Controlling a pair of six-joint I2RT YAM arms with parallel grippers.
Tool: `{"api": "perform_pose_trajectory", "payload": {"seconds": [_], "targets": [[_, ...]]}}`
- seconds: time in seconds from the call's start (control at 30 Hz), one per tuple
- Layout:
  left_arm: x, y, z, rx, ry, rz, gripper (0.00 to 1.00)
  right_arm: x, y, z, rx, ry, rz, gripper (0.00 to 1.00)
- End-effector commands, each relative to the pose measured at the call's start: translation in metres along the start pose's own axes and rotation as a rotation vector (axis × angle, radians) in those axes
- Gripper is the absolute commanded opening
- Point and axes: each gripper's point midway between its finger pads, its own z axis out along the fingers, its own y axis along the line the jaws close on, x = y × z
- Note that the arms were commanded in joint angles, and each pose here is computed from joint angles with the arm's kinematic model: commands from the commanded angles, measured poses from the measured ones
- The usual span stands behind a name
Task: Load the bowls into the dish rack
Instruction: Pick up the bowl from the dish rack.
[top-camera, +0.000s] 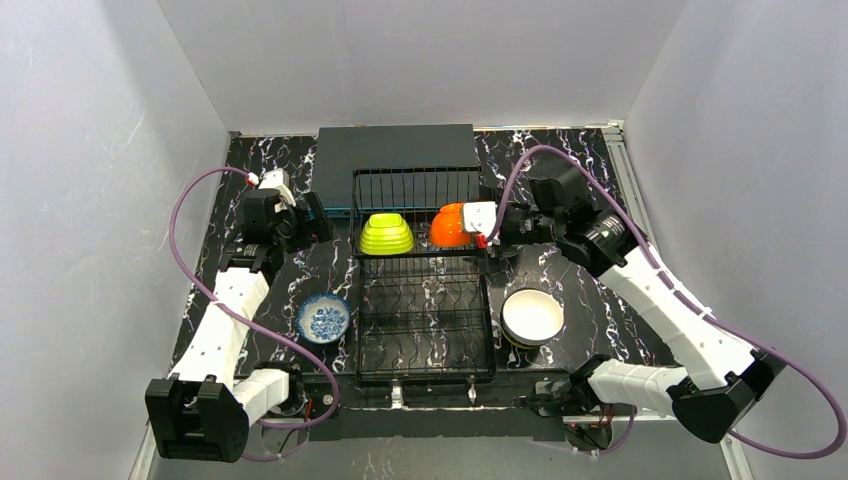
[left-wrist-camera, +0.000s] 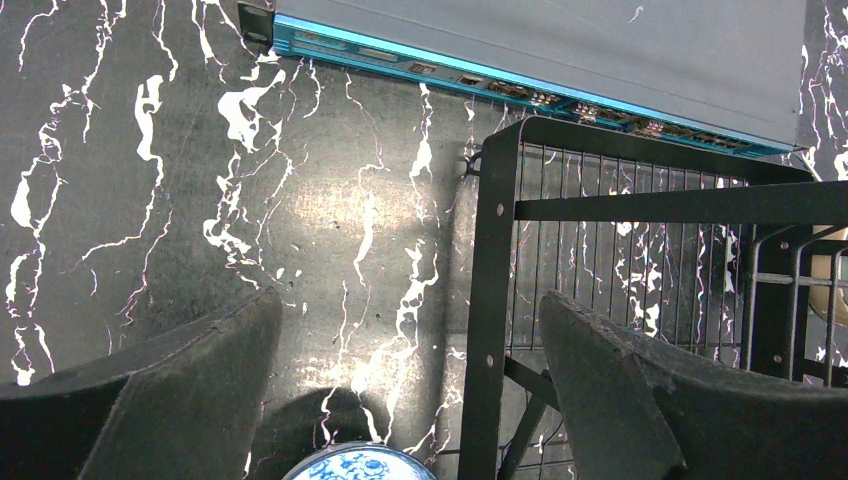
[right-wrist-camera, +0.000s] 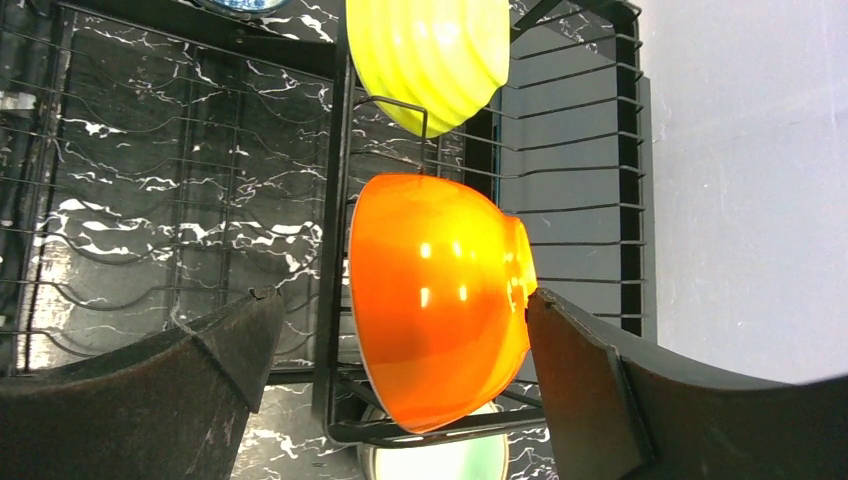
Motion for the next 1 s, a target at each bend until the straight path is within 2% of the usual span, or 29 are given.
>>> {"api": "perform_pose_trajectory", "payload": {"seconds": [0.0, 0.63, 0.73, 0.97], "targets": [[-0.002, 0.003, -0.002, -0.011, -0.008, 0.006, 0.98, -0.020, -0.016, -0.005, 0.023, -0.038, -0.094, 0.99], [-0.003, 0.002, -0.004, -0.007, -0.011, 0.004, 0.98, 0.007, -0.022, 0.016, -0.059, 0.083, -0.006, 0.97], [-0.003, 0.001, -0.004, -0.004, -0.013, 0.005, 0.98, 0.005, -0.019, 0.015, -0.066, 0.078, -0.006, 0.87], [-0.003, 0.002, -0.003, -0.006, -0.012, 0.005, 0.98, 0.001, -0.024, 0.011, -0.006, 0.054, 0.003, 0.43]]}}
